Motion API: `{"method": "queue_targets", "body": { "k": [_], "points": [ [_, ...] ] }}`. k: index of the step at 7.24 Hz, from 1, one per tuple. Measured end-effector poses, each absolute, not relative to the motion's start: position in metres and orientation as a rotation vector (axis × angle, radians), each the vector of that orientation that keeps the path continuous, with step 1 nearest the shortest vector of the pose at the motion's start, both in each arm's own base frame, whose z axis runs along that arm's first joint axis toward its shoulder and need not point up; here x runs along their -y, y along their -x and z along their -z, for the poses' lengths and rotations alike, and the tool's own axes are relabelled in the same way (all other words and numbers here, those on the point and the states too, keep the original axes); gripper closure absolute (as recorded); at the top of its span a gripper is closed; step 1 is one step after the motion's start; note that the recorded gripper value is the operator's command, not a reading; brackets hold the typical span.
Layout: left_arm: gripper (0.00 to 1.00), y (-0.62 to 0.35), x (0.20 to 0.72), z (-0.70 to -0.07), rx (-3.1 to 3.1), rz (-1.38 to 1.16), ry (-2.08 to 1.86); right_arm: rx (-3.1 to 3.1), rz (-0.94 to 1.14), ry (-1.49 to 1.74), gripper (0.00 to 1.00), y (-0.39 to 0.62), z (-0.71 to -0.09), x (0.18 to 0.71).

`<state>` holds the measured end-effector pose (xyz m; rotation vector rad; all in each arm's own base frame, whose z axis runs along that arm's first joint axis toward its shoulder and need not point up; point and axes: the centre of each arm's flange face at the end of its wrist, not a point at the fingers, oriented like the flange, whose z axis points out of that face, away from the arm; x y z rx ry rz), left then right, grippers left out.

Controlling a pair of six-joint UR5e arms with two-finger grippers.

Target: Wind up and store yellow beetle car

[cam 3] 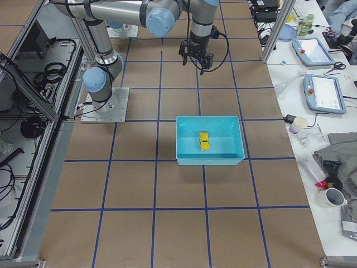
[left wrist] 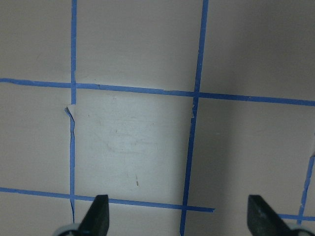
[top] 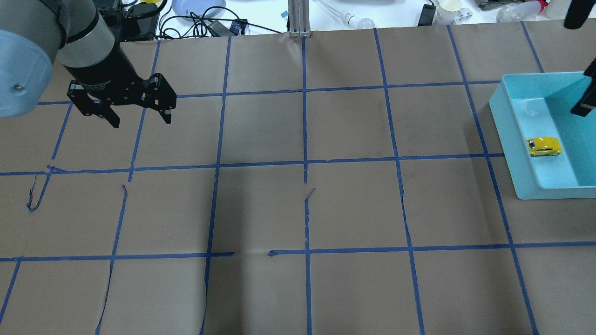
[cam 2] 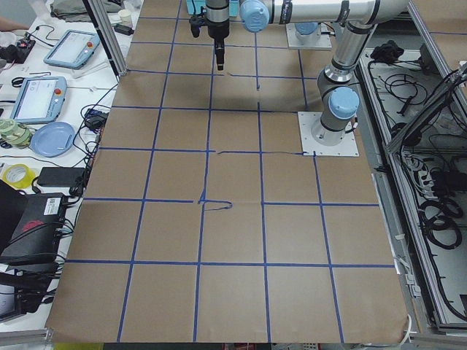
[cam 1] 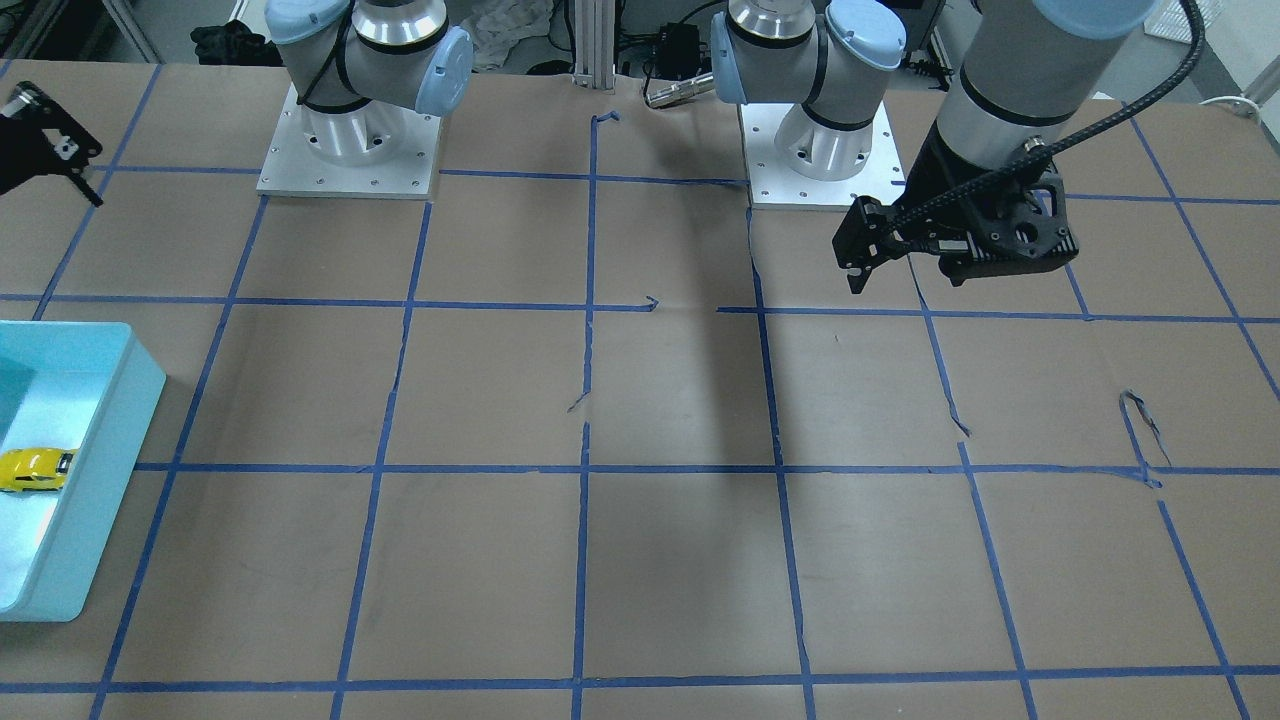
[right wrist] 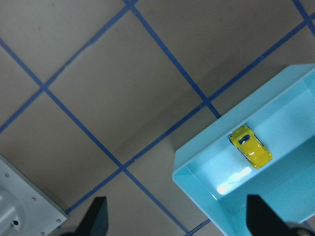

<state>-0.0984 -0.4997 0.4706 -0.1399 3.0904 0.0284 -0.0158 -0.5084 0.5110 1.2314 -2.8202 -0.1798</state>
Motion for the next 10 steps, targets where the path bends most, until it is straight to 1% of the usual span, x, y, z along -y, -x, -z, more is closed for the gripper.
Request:
{"method": "queue_targets", "body": {
  "k": [2, 4, 7, 10],
  "points": [
    [0.00, 0.099, 0.499, -0.469, -3.093, -0.033, 0.140, 2.918, 0.138, -0.892, 0.00, -0.076, -0.510, 0.507],
    [0.00, 0.103, 0.498, -0.465, -3.097, -0.046, 0.134, 3.015, 0.080, -0.588, 0.00, -0.141, -0.507, 0.499],
    [0.00, 0.105, 0.496, -0.465, -3.104, -0.038, 0.125, 3.108, -0.031, -0.259, 0.00, -0.154, -0.507, 0.508],
    [0.00, 0.105, 0.496, -0.468, -3.107, -0.026, 0.123, 3.104, -0.212, -0.189, 0.00, -0.147, -0.520, 0.519]
  ]
}}
